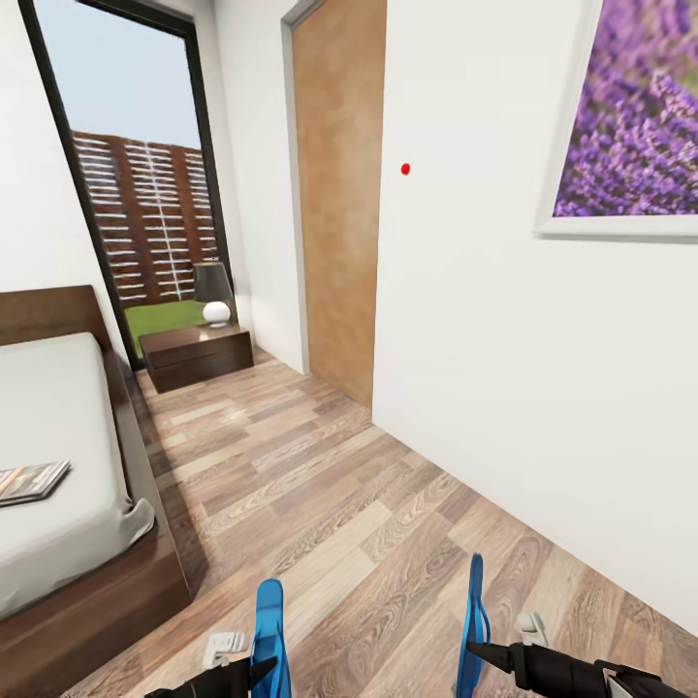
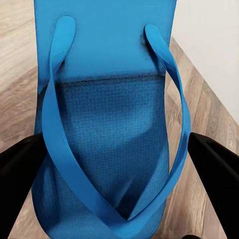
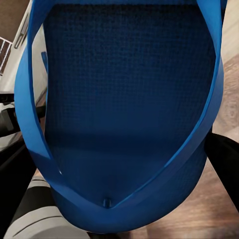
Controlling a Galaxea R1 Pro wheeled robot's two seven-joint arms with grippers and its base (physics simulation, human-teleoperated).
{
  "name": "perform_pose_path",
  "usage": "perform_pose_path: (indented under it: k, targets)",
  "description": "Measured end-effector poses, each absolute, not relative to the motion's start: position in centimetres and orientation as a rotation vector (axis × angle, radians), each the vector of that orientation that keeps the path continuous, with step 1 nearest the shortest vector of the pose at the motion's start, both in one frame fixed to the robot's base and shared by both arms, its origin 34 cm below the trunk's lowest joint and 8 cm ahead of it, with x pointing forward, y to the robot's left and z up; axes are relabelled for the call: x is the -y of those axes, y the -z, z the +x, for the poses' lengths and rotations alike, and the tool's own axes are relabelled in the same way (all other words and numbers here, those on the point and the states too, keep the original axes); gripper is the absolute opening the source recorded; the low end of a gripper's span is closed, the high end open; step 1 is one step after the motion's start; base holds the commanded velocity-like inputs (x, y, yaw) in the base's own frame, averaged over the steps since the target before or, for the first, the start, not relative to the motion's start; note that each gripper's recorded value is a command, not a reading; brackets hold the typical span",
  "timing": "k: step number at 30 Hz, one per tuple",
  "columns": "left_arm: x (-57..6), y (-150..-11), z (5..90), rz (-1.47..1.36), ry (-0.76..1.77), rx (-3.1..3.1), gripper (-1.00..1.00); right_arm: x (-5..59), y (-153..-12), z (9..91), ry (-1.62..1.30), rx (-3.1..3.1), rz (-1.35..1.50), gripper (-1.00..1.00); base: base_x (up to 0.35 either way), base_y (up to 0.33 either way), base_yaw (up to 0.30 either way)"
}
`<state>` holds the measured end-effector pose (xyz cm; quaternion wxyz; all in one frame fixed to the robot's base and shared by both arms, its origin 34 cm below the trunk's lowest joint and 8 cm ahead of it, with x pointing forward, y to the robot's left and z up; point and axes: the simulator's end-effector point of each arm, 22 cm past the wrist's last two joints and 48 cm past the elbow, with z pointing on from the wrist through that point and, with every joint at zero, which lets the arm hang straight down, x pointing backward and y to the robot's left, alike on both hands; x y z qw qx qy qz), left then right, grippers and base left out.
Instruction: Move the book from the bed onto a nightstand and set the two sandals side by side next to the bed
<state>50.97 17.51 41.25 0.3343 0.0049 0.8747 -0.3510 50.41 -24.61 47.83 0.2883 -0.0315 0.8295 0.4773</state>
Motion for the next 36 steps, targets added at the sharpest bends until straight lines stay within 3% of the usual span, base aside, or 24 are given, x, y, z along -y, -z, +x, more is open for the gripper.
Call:
perform_pose_path:
  k: [36]
  targets:
    - [-17.5,-39.0,49.7,-0.014,0.928,-2.336,-1.0,24.6,-45.6,49.5,-1.292,-2.262,-0.048,-1.0,0.0,0.0,0.0]
